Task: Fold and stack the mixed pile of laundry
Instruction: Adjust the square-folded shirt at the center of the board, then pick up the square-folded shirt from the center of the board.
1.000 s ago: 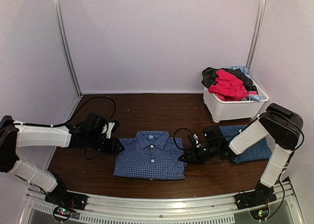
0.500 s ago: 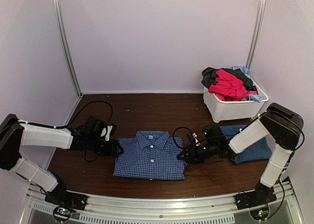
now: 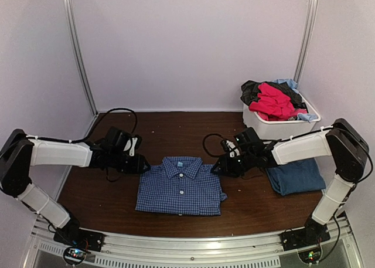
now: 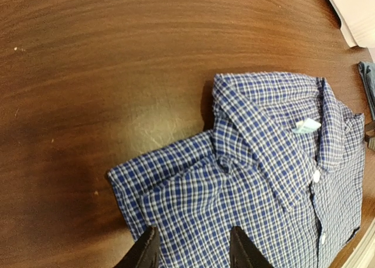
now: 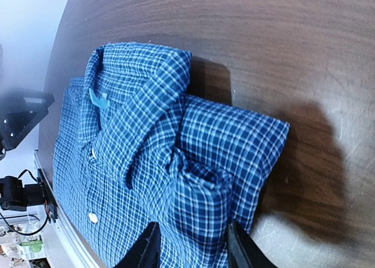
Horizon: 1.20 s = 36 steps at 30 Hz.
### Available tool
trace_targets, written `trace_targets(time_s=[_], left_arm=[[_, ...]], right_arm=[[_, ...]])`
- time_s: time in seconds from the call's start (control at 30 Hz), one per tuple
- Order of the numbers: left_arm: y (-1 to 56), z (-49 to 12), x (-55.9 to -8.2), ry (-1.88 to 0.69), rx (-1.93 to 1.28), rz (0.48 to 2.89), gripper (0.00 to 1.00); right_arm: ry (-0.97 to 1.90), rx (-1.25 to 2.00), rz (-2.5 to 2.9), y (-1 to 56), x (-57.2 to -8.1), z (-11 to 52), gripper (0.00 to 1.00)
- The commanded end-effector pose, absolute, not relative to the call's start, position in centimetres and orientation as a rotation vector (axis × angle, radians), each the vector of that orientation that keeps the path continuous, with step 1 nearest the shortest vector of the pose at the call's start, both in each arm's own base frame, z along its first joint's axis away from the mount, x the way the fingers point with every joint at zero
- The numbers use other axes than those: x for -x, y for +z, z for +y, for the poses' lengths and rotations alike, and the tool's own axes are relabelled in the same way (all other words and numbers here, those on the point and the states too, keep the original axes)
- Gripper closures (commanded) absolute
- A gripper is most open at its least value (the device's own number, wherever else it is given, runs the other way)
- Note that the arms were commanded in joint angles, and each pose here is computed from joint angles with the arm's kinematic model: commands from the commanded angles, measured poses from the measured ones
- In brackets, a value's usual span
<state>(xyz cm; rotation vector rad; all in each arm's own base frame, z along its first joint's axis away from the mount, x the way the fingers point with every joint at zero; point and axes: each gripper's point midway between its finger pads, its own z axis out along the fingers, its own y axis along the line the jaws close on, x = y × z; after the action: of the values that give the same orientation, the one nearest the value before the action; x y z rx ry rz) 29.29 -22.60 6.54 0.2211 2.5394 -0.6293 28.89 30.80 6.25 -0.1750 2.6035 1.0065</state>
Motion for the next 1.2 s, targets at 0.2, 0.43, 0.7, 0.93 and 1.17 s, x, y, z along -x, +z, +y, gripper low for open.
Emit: trace_targets(time_s=[0.2,0.43,0.7,0.93,1.17], left_arm=[[4.8,-23.1,-32.5,-0.57,-0.221,2.558,0.59],[4.2,-21.1,-33.5,-0.542,-0.146,2.555,1.0],[7.1,-20.3,-35.1,-0.52,-0.171,2.457,1.0],[11.9,-25.9,-33.0,-0.678,-0.531,2.268,0.54],[15.7,-36.3,-24.5,-0.669,-1.138,1.918,0.52]], right_arm=[[0.777,0.256,2.663,3.3,-31.7,30.5,0.79],[0.743,0.147,2.668,2.2,-33.0,28.2,1.0],[0.838,0.21,2.577,5.8,-33.7,29.0,1.0],[0.877,0.194,2.569,6.3,-33.1,27.9,0.61],[1.029,0.114,2.447,10.9,-30.8,24.2,0.43]])
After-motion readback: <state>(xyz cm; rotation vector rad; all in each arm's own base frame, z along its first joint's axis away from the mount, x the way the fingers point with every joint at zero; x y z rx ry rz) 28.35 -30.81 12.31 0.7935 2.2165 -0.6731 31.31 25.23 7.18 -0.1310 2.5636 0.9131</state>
